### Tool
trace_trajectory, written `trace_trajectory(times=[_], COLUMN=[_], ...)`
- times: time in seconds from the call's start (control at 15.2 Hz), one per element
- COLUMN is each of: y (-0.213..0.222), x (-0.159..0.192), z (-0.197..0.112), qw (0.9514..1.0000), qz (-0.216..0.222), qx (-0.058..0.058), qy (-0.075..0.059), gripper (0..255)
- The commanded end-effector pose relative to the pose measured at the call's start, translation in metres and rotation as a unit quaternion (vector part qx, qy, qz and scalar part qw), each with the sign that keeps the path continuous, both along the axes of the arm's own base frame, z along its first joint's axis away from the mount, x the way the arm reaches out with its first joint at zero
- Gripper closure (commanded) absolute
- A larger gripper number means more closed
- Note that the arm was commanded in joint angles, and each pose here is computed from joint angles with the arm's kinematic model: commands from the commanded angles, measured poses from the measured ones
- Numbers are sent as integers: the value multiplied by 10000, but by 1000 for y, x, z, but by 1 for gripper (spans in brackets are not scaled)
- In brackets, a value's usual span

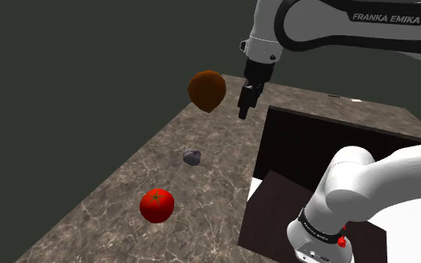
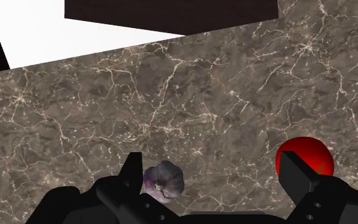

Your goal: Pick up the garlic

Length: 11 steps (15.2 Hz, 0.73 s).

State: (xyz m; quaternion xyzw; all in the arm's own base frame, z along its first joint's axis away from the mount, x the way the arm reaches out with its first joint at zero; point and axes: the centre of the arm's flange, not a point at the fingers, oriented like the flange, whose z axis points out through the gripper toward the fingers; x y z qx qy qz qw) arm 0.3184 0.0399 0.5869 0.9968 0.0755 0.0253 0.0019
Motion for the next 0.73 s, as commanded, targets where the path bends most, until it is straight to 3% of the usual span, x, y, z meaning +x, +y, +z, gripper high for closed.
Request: trace_trajectory(times=[0.0, 0.33, 0.66], y=[0, 41, 74], x=[0, 60, 120], z=[0, -38, -85], qw=[10000, 9971, 9884], qz=[0, -312, -622], qx=[0, -616, -1229], qy=[0, 323, 643], gripper=[0, 0, 0])
